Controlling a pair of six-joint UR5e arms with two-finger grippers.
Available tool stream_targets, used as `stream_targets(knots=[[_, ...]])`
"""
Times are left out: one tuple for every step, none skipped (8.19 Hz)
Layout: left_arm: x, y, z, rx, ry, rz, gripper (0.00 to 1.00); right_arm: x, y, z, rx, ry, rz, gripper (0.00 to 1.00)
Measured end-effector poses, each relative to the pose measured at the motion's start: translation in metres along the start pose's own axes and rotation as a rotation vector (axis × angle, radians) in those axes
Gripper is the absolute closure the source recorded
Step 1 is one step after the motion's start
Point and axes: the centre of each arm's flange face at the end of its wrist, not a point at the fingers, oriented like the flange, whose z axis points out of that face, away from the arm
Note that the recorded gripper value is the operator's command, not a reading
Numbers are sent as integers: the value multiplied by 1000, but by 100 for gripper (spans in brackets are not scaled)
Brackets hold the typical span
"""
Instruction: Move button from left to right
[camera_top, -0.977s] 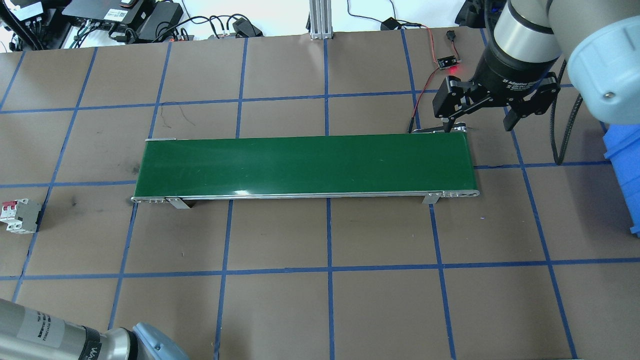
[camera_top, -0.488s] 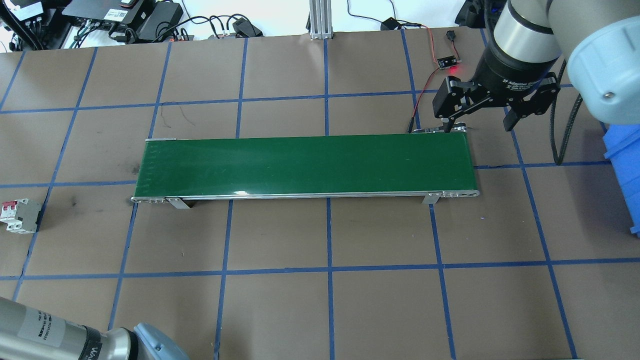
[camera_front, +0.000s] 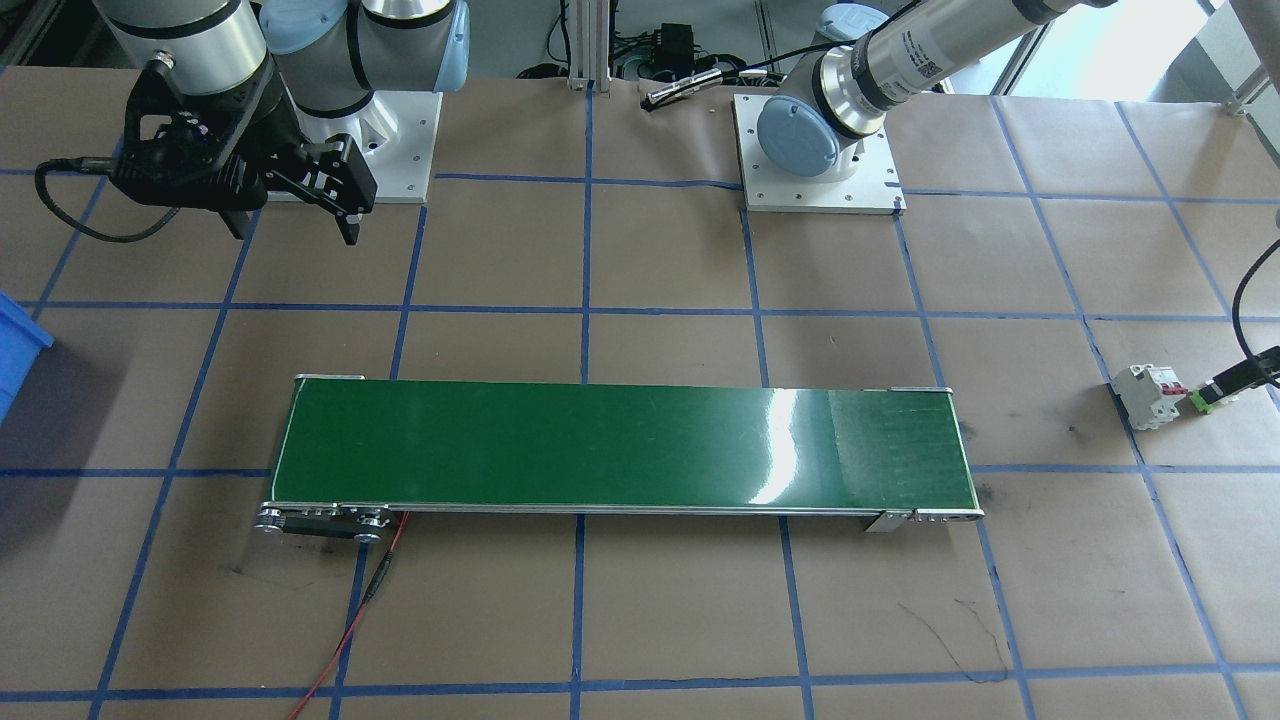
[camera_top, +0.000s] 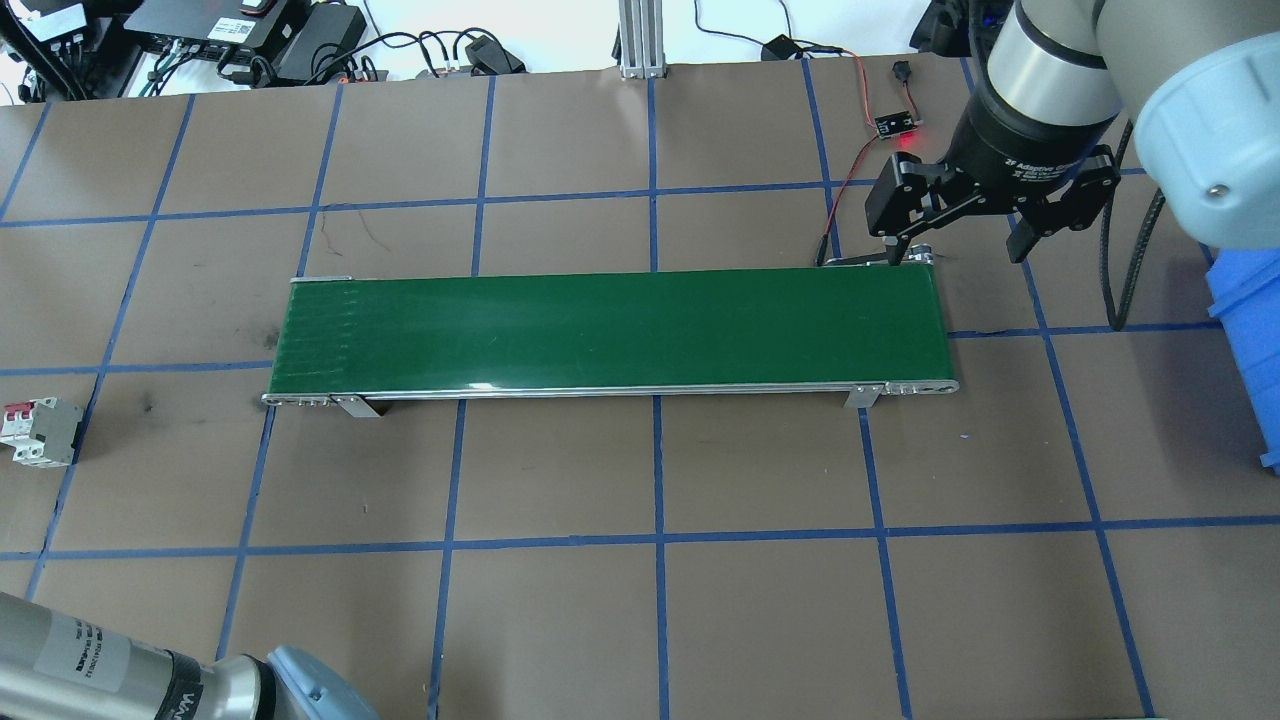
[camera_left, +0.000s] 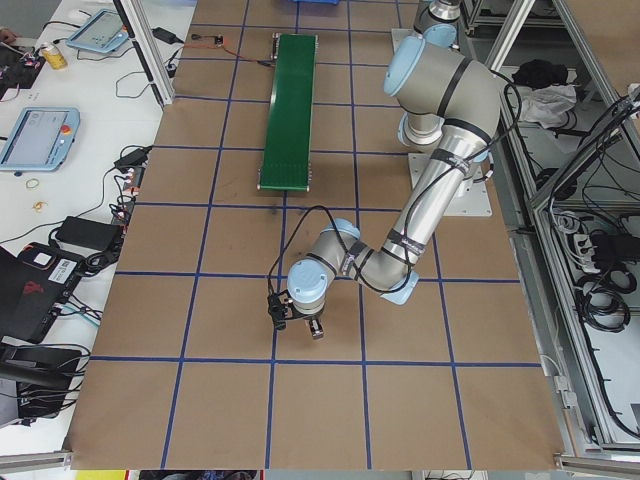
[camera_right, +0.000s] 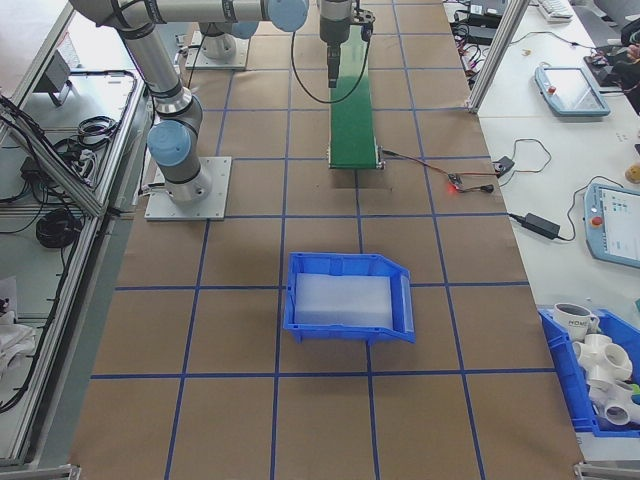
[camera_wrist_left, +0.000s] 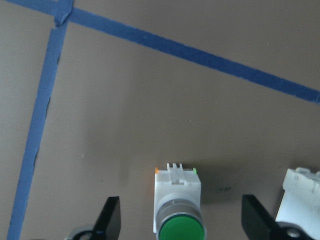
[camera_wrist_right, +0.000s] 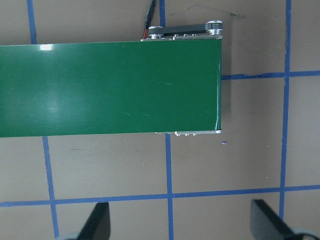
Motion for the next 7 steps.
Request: stream_targets(knots=[[0,0,2,-4,0,1,36,0,0,0,0,0,0,0],[0,0,2,-6,1,3,49,0,0,0,0,0,0,0],[0,1,3,-12,4,4,49,0,0,0,1,0,-1,0],[1,2,5,-23,11,5,52,0,0,0,1,0,-2,0],[1,2,5,-30,15,6,59,0,0,0,1,0,-3,0],[1,3,5,-33,16,6,61,0,0,0,0,0,-3,0],[1,2,5,-33,15,6,65,0,-1,0,0,0,-3,0]])
